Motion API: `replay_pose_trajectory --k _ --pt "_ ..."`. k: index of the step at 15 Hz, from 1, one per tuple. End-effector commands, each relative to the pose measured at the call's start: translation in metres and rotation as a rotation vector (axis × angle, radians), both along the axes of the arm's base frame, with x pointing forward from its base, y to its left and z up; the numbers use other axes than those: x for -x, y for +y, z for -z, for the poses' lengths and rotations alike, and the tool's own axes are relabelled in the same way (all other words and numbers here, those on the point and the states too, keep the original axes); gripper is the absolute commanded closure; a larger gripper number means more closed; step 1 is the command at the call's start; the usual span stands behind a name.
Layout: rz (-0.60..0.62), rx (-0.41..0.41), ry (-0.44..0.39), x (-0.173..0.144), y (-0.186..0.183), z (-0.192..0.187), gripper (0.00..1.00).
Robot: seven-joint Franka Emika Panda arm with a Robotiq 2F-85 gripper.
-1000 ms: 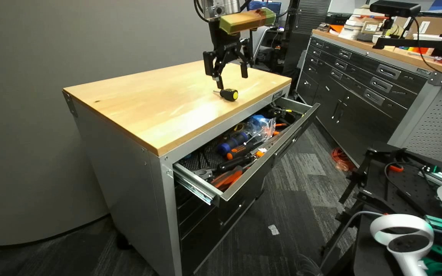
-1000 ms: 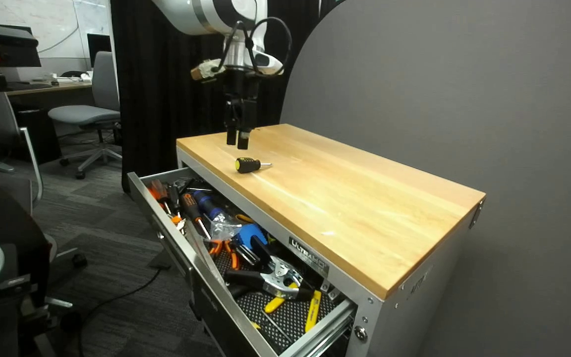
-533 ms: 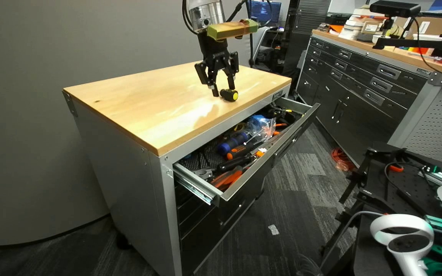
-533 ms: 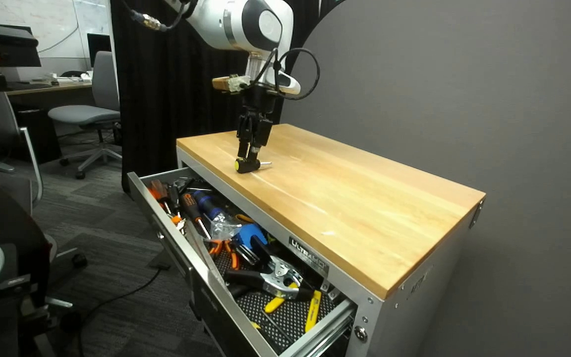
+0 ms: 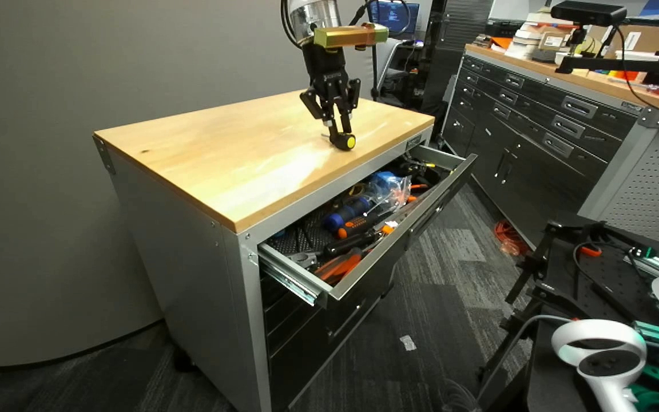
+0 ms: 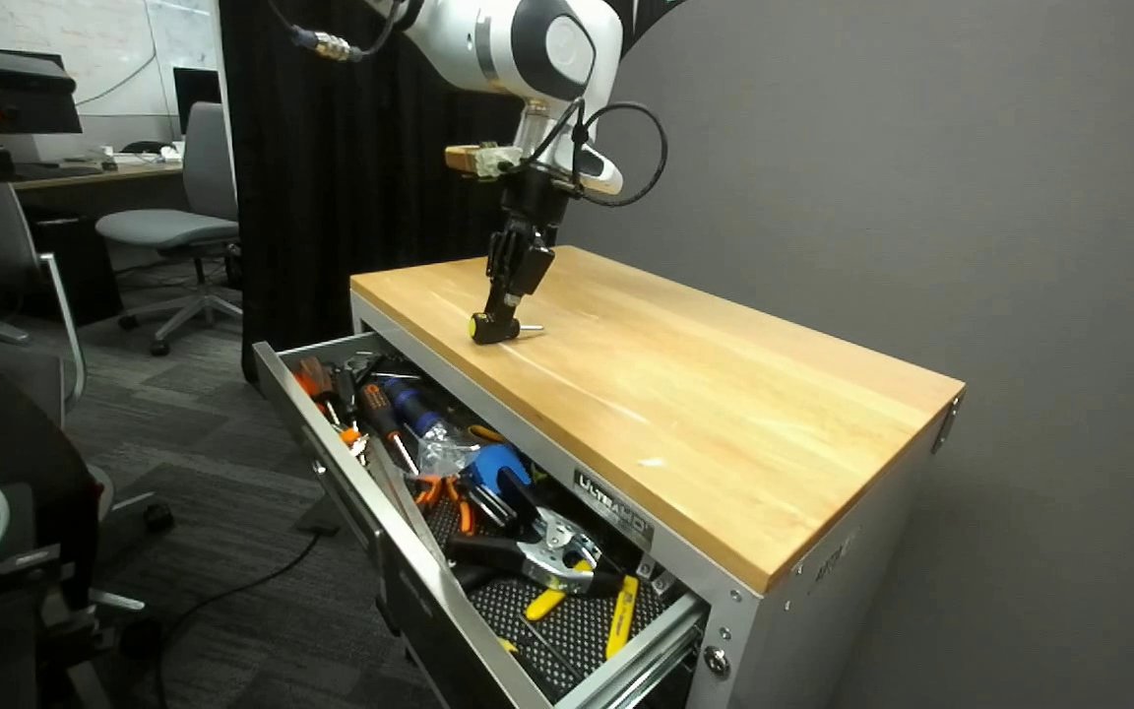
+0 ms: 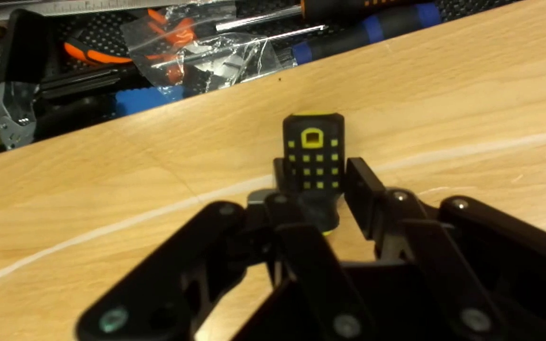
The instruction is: Put the screwdriver in the drawer then close the drawer
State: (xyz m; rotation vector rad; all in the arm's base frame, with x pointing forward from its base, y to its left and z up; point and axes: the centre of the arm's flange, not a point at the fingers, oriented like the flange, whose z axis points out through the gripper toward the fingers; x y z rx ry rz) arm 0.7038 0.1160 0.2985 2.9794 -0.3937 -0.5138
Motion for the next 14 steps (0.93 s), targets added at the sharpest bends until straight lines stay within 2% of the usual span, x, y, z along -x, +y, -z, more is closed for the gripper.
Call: replay_pose_trajectory --k 1,4,5,6,7,11,12,14 --pt "0.026 -0.020 0.033 -0.001 -0.010 0.014 0.36" --pt "0.035 -0.024 0.064 0.000 0.001 0.038 0.12" --pt "0.039 -0.028 0.071 0.001 0.005 0.045 0.56" --pt "0.046 -0.035 0.078 0.002 0.009 0.052 0.51" --pt "0.046 -0.039 0.084 0.004 0.012 0.052 0.52" --pt "0.048 -0.046 0.088 0.018 0.025 0.045 0.83" --pt "0.058 -0.028 0.084 0.023 0.025 0.043 0.86" --pt "0.085 0.027 0.073 0.034 0.029 0.040 0.84"
